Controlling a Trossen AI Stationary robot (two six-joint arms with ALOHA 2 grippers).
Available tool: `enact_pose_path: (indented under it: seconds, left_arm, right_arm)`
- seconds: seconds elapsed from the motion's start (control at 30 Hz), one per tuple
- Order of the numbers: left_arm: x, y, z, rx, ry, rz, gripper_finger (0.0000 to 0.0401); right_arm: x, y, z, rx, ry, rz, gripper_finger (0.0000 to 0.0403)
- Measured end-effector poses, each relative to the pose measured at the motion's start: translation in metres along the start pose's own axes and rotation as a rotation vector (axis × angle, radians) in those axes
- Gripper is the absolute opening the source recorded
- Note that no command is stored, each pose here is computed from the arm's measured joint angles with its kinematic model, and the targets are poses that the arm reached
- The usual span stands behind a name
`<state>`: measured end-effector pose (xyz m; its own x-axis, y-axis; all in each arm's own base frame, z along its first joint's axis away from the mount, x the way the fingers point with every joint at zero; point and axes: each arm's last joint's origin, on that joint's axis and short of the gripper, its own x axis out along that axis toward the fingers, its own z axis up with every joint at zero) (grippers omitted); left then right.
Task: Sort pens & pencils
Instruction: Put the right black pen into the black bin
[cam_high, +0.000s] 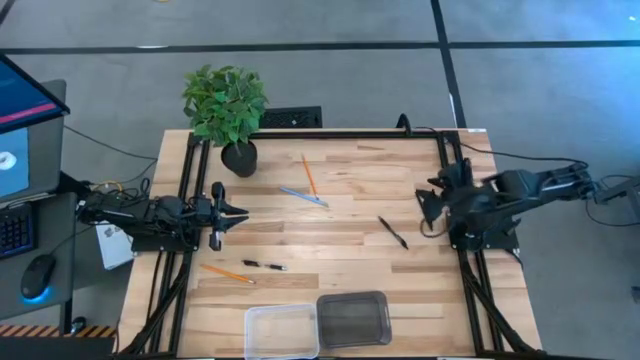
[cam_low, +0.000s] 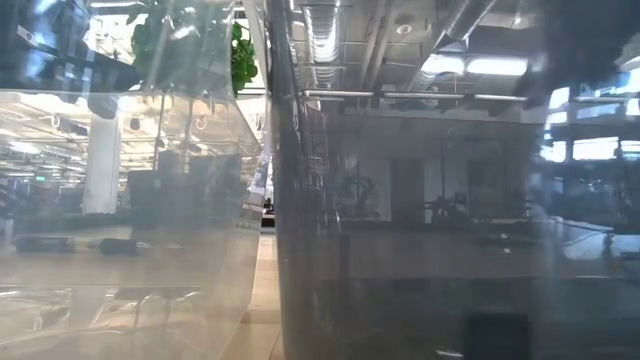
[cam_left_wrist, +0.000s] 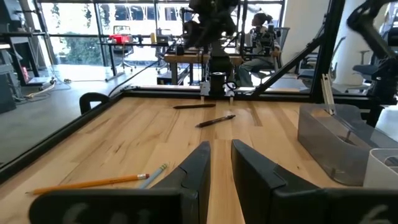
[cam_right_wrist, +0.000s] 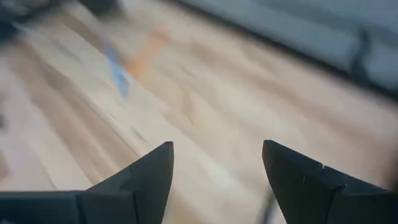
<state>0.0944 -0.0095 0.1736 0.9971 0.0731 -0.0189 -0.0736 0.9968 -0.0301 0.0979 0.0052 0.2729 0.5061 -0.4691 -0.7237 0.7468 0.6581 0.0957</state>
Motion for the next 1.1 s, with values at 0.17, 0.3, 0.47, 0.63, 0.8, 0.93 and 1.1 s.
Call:
enact_pose_path:
  seconds: [0.17,0.3,0.47,0.63,0.8,0.93,1.1]
  left_arm:
    - [0.000,0.000,0.000,0.032,0.000,0.000,0.0057]
    - [0.000,0.000,0.000,0.056,0.000,0.000,0.0057]
    - [0.000,0.000,0.000,0.068,-0.001,0.000,0.0057]
    - [0.000,0.000,0.000,0.069,0.001,0.000,0.0057]
    - [0.000,0.000,0.000,0.073,0.003,0.000,0.0057]
    - [0.000,0.000,0.000,0.064,0.003,0.000,0.0057]
    - [0.000,0.000,0.000,0.061,0.004,0.000,0.0057]
  right_arm:
    - [0.016,0.011,-0.007,0.133,0.331,-0.176,0.0271]
    - [0.036,0.024,-0.014,0.106,0.410,-0.223,0.0271]
    - [0.052,0.029,-0.020,0.122,0.415,-0.251,0.0271]
    - [0.071,0.019,-0.033,0.217,0.429,-0.304,0.0270]
    - [0.086,0.013,-0.034,0.274,0.416,-0.291,0.0270]
    - [0.096,0.005,-0.035,0.308,0.426,-0.299,0.0270]
    - [0.109,-0.002,-0.037,0.343,0.458,-0.333,0.0270]
